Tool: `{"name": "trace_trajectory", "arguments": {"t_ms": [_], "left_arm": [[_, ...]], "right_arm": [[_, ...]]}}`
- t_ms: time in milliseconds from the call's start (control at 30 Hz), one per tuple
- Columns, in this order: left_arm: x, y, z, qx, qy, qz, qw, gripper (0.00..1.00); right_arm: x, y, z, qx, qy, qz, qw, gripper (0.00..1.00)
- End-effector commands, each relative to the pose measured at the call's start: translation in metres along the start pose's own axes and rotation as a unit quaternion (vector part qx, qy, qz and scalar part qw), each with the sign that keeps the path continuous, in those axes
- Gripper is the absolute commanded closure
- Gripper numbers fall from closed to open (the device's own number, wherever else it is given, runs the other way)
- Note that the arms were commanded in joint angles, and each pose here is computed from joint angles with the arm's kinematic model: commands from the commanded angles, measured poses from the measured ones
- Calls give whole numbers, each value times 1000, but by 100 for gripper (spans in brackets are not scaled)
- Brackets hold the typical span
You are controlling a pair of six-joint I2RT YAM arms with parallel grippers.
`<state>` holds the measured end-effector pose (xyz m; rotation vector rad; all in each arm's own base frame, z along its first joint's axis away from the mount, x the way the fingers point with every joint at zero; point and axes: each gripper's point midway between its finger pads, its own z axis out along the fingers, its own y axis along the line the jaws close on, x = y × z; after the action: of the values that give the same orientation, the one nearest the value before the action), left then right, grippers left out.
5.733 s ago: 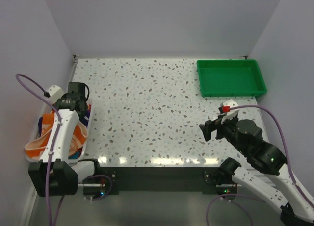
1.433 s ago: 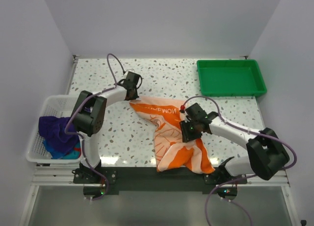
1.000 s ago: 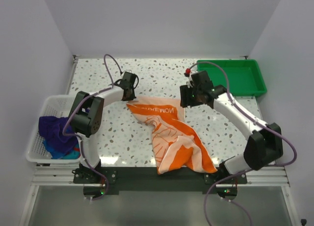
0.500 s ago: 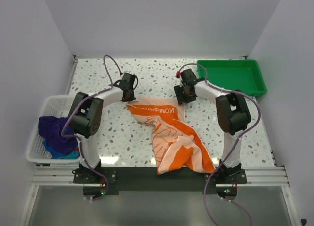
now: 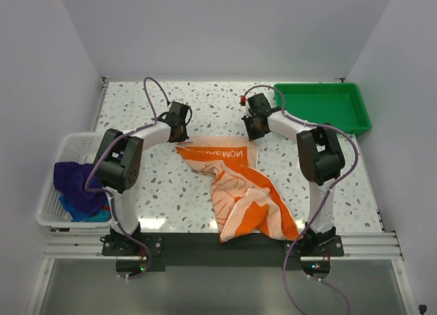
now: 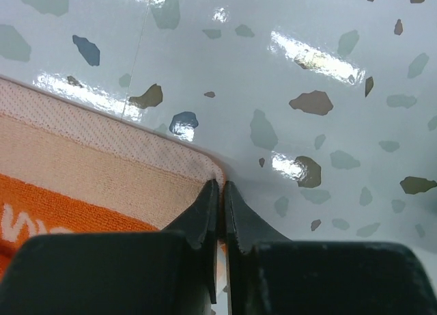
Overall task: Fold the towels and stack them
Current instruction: Flatten out the crumpled towel
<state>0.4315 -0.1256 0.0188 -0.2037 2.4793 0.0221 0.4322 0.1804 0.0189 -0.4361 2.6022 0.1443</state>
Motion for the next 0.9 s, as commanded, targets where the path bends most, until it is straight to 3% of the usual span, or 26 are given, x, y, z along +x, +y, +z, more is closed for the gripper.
{"name": "trace_trajectory", "arguments": {"t_ms": [0,200,400,500,633,867], "left_arm": [[14,18,2,-17,24,15,999,100],[-37,14,-22,2,-38,15,999,100],[-152,9,-93,20,-176,22,984,100],[-217,4,-150,37,-261,21,964,100],[-301,-2,-254,67,-383,10,921,100],[-354,3,-387,112,-513,11,851,100]], "right_arm": [[3,-7,-2,8,12,-13,1000,100],[-60,-13,-54,28,-74,-15,997,100],[-154,-29,-156,71,-210,-2,975,100],[-195,-38,-217,91,-278,-18,956,100],[-241,-45,-313,118,-380,-30,917,100],[-258,-53,-432,153,-496,-52,853,100]]}}
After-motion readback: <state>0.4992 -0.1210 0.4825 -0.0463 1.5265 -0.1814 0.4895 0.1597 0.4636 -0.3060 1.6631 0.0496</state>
